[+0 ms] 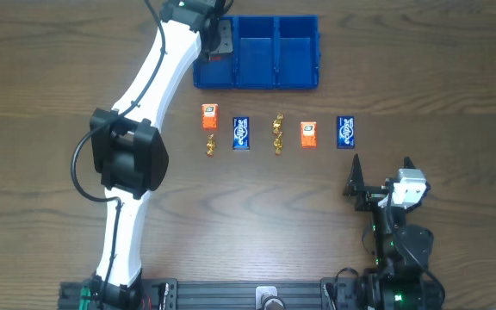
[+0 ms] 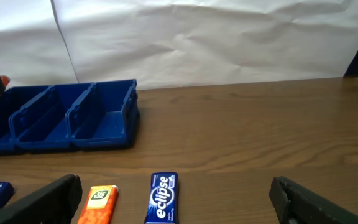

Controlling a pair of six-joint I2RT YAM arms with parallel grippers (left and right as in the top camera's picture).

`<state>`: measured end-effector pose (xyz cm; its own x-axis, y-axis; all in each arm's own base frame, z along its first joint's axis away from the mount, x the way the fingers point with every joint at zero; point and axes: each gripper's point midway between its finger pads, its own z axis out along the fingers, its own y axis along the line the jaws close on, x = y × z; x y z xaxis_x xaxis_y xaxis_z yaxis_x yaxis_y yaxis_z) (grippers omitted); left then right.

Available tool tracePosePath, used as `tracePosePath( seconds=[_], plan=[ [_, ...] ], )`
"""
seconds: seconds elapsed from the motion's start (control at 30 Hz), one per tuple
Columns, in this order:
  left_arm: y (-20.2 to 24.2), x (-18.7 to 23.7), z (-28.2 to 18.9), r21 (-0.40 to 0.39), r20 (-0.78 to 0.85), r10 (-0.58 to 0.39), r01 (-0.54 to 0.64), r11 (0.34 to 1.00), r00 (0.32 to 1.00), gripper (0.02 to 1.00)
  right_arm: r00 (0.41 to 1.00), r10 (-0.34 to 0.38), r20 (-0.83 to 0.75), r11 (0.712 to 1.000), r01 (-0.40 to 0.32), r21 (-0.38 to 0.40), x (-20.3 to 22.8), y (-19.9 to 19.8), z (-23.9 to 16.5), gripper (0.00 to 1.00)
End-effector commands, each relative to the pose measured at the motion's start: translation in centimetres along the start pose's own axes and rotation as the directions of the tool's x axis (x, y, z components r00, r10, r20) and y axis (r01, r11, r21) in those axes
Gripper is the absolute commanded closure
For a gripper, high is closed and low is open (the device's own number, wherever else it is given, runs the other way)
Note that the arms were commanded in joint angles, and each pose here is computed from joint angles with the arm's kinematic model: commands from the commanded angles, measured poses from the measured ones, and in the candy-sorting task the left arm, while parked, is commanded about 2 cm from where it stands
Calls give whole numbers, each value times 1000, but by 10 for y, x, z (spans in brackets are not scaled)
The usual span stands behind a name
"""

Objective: Sort Candies Into Trays

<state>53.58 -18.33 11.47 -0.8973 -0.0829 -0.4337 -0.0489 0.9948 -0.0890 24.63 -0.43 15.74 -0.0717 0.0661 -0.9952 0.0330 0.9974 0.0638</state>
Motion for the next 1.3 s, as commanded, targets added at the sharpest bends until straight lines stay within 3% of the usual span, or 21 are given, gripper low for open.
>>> tracePosePath(
  seconds=[0.03, 0.07, 0.1, 0.13, 0.17, 0.2, 0.3, 0.43, 0.6, 0.9, 1.3],
  plan=[
    [6, -12, -10, -25, 43, 21, -20, 999, 999, 549, 1000, -9, -3, 1000, 9, -8, 1, 2, 0, 1],
    [7, -13, -10, -30, 45, 21, -19, 999, 999, 505, 1000, -9, -3, 1000, 9, -8, 1, 2, 0, 1],
    [8, -13, -10, -32, 46, 21, -20, 999, 999, 402, 1000, -9, -3, 1000, 9, -8, 1, 2, 0, 1],
    [8, -13, -10, -33, 47, 21, -19, 999, 999, 290, 1000, -9, -3, 1000, 9, -8, 1, 2, 0, 1],
    [9, -15, -10, -42, 55, 20, -18, 999, 998, 115, 1000, -9, -3, 1000, 9, -8, 1, 2, 0, 1],
    [9, -16, -10, -40, 58, 19, -17, 999, 998, 77, 1000, -9, -3, 1000, 9, -8, 1, 2, 0, 1],
    [5, -17, -24, -28, 70, 22, -20, 999, 997, 73, 1000, -9, -3, 1000, 9, -8, 1, 2, 0, 1],
    [-7, -9, -79, -16, 86, 46, -45, 999, 995, 73, 1000, -9, -3, 1000, 9, -8, 1, 2, 0, 1],
    [-9, 24, -124, -10, 122, 57, -57, 998, 991, 82, 1000, -9, -3, 1000, 9, -8, 1, 2, 0, 1],
    [33, 125, -55, -69, -24, 32, -34, 997, 999, 115, 1000, -9, -3, 1000, 9, -8, 1, 2, 0, 1],
    [32, 160, 16, -57, -131, 13, -21, 998, 991, 126, 1000, -9, -3, 1000, 9, -8, 1, 2, 0, 1]
  ],
)
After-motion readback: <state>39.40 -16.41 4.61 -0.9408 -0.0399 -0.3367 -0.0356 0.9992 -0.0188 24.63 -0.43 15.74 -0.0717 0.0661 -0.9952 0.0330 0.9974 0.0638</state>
